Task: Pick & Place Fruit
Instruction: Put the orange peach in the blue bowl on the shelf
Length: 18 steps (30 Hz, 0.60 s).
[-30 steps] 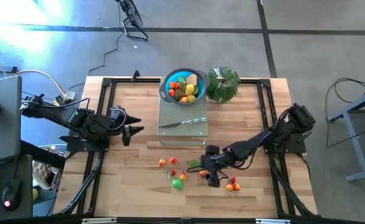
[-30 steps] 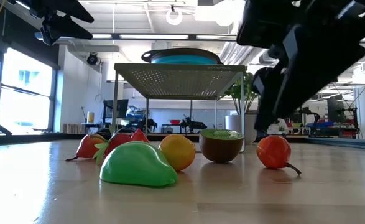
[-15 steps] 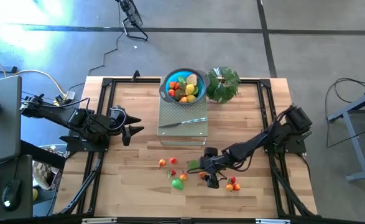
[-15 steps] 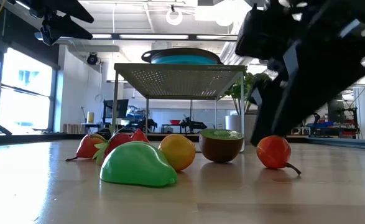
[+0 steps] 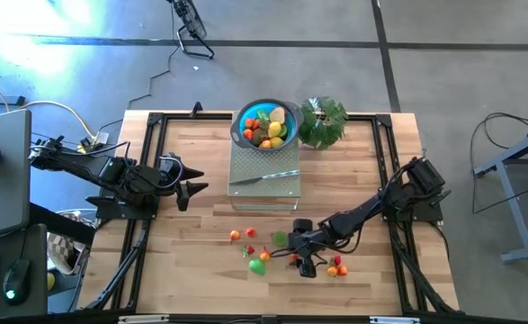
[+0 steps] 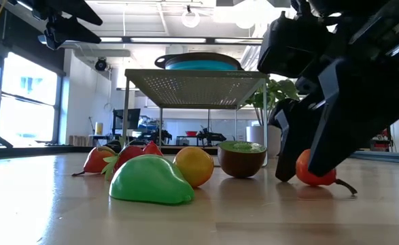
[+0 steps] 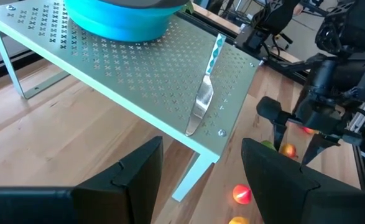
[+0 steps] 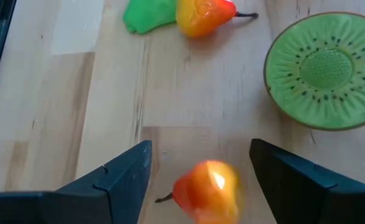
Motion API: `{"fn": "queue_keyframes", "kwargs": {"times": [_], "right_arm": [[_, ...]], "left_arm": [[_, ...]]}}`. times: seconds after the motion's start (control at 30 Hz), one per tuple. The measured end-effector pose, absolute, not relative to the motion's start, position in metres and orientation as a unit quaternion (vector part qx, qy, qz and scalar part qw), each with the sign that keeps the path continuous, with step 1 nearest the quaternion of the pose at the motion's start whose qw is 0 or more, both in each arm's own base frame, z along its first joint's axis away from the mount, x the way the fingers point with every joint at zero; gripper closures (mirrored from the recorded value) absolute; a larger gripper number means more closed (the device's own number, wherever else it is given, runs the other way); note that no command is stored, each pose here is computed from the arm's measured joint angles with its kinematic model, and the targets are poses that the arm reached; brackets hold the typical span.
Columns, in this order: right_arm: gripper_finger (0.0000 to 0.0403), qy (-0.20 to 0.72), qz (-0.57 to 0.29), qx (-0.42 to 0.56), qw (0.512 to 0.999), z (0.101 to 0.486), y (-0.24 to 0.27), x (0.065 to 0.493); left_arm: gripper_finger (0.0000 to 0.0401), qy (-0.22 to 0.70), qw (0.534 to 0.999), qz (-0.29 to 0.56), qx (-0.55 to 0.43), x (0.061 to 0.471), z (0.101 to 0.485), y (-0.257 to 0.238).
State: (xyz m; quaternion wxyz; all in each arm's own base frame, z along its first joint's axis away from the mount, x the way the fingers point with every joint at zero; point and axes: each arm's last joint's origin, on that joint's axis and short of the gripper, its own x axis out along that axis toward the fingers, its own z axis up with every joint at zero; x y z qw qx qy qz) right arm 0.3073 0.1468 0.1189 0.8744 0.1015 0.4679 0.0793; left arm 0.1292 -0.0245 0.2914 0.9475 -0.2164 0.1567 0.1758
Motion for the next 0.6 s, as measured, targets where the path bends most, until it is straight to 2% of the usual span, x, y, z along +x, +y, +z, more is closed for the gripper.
{"fn": "queue_keyframes", "kwargs": {"times": [0.33,0.6], "right_arm": [[0.0135,0.459,0.082,0.064,0.882,0.130,0.141,0.304],[0.0135,0.387,0.105,0.065,0.914,0.179,0.128,0.303]], "left_arm": [[0.0187,0.167,0.946,0.179,-0.211,0.128,0.289,-0.024],[0.0187,0.169,0.946,0.179,-0.210,0.128,0.289,-0.024]]}}
